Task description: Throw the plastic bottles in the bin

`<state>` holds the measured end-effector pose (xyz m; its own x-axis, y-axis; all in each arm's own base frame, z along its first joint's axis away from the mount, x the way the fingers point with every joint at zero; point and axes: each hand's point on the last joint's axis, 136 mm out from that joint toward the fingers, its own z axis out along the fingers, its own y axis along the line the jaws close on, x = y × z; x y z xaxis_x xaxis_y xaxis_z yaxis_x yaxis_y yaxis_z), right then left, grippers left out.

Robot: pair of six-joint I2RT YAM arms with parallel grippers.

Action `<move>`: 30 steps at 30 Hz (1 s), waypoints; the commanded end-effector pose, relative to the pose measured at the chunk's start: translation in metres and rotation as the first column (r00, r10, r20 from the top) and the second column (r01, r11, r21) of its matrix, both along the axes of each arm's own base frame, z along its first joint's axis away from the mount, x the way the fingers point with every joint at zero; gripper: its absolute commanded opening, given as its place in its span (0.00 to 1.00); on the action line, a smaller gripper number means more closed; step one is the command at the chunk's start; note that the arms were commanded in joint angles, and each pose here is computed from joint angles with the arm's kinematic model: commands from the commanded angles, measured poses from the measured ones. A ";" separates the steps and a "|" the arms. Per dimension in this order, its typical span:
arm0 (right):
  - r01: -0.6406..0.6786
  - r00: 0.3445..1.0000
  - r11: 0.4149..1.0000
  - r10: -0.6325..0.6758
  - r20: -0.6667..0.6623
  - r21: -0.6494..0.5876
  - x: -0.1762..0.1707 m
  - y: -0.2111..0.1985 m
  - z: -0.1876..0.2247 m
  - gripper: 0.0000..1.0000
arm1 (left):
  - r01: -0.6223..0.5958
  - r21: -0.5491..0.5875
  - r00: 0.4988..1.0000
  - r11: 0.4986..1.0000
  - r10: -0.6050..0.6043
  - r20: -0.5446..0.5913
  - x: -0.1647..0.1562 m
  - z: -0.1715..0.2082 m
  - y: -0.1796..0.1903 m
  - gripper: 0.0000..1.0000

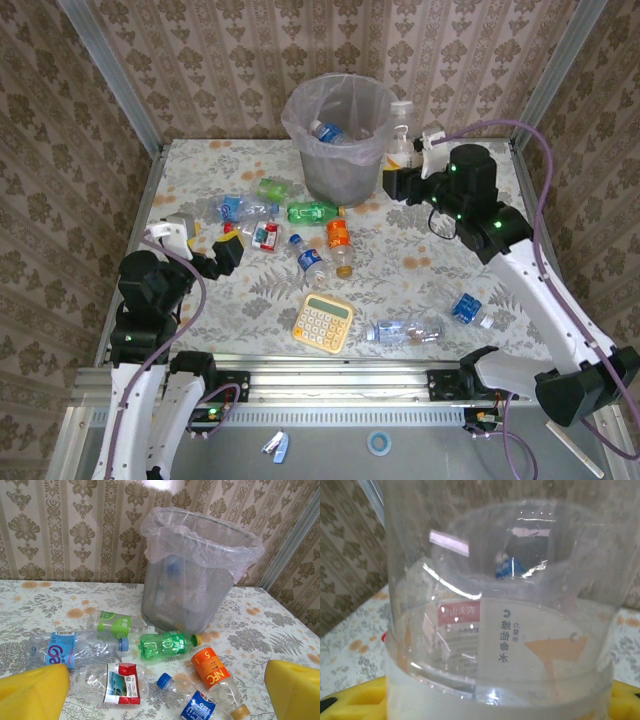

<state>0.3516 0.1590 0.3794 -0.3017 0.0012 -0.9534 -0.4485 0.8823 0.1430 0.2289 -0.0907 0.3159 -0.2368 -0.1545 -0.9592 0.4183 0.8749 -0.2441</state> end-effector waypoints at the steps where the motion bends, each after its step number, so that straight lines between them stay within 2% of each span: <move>1: -0.036 0.980 0.996 0.021 0.196 0.076 -0.019 0.000 0.069 0.47 | 0.006 0.000 1.000 1.000 -0.006 0.022 -0.001 0.004 -0.001 1.00; 12: -0.048 0.895 0.984 -0.034 0.445 0.172 -0.065 -0.021 0.148 0.45 | -0.001 0.000 1.000 1.000 0.001 0.019 0.000 0.003 0.000 1.00; 21: -0.062 0.817 0.969 -0.088 0.570 0.239 -0.096 -0.037 0.183 0.44 | -0.007 0.003 1.000 1.000 0.007 0.018 0.001 0.002 0.001 1.00; 30: -0.086 0.743 0.963 -0.109 0.660 0.256 -0.119 -0.045 0.204 0.45 | -0.012 0.008 1.000 1.000 0.012 0.018 0.001 0.002 0.002 1.00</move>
